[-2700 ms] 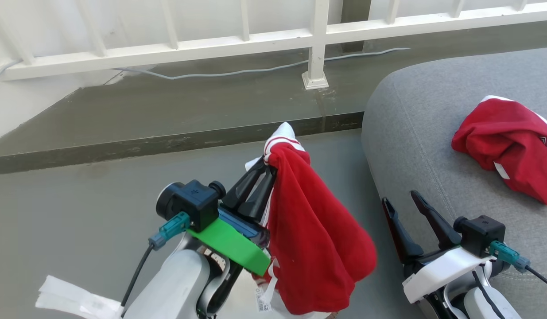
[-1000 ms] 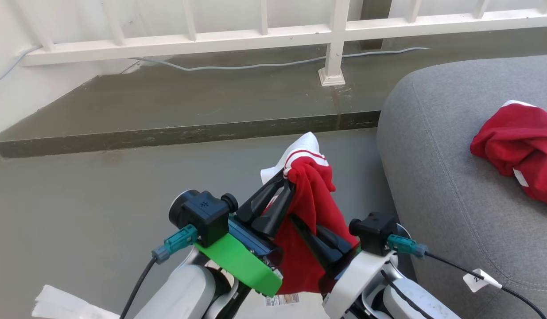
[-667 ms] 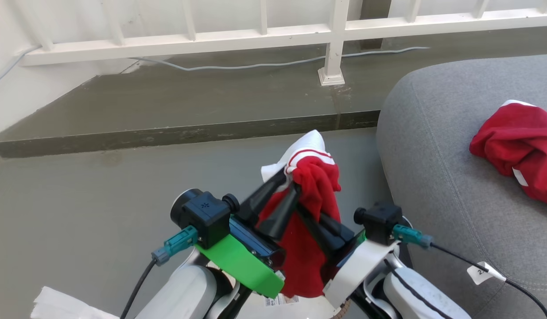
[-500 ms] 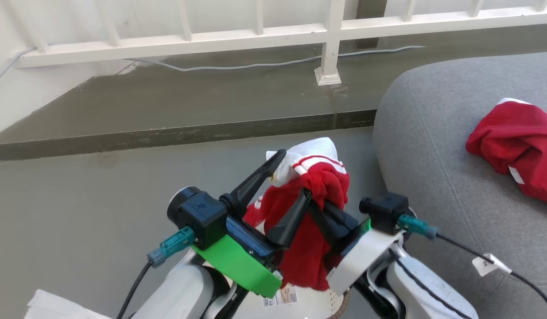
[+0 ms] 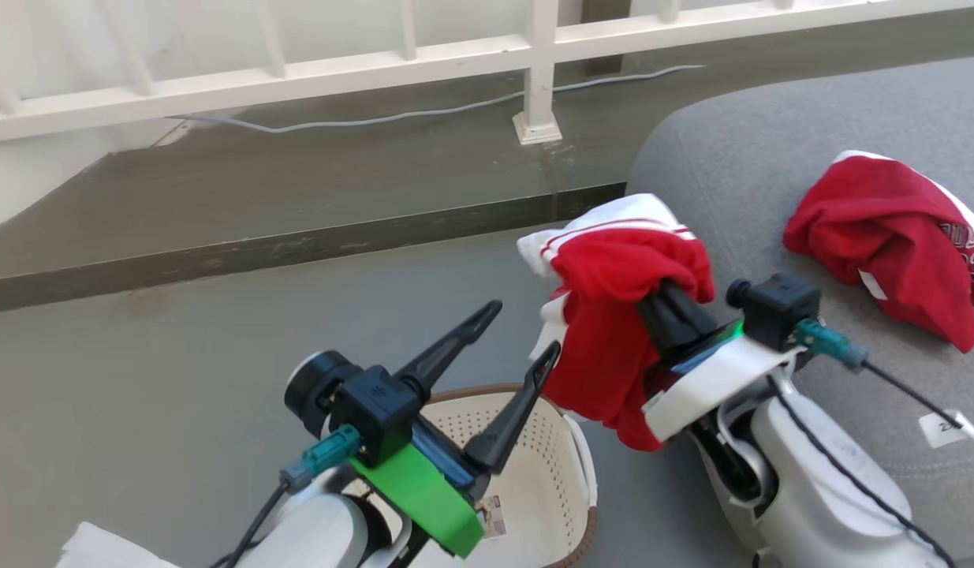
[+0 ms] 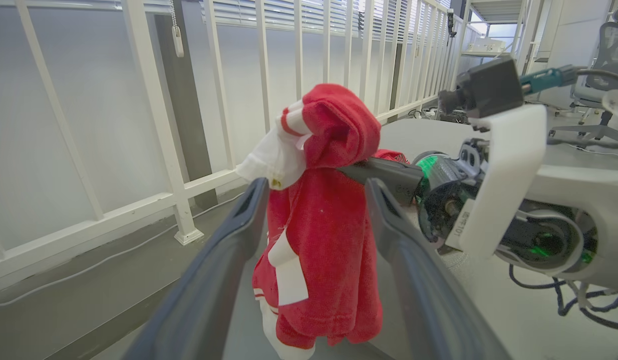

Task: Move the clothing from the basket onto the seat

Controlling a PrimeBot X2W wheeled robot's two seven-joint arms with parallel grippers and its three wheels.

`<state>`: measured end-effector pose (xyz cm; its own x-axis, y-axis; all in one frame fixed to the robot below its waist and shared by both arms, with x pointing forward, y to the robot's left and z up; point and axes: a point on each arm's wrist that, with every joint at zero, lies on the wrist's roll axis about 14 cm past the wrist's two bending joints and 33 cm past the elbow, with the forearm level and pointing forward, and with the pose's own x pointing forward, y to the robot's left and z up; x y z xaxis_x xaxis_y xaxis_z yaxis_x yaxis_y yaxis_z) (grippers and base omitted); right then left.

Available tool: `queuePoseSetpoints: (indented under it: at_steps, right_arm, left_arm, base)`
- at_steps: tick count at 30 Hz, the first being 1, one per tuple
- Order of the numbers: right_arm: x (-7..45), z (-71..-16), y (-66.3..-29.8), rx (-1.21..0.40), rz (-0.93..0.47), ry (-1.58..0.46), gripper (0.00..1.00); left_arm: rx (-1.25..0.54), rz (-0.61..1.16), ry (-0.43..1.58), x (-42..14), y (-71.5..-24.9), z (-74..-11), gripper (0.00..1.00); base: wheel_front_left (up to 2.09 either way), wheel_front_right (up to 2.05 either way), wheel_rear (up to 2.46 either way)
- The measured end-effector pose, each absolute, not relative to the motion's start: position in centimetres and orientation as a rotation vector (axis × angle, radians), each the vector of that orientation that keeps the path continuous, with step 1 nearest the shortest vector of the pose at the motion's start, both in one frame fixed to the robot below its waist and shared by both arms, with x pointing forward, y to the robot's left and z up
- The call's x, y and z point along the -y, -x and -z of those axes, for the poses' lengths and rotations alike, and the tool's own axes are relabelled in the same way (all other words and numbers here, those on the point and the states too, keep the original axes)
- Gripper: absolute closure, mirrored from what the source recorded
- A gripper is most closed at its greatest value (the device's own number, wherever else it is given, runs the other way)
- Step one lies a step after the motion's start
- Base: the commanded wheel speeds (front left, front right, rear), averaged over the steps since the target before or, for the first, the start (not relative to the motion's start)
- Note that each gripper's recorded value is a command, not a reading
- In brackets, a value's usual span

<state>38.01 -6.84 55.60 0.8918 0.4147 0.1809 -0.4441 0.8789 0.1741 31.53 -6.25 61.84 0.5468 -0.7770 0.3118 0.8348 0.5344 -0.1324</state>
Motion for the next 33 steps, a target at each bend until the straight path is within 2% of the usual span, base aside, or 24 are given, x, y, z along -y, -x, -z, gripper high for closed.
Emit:
queuePoseSetpoints:
  at_steps: [12,33]
  right_arm:
    - [14.7,-56.1,-38.8,0.173,-0.228,-0.158,1.0]
    - [26.6,-54.4,-36.8,0.147,0.149,-0.151,1.0]
  left_arm:
    - [0.099,1.065,0.267,8.6,-30.1,-58.7,0.0]
    - [0.0,1.253,0.273,13.2,-29.8,-56.3,0.0]
  base:
    - [0.0,0.0,0.0]
    - [0.0,0.0,0.0]
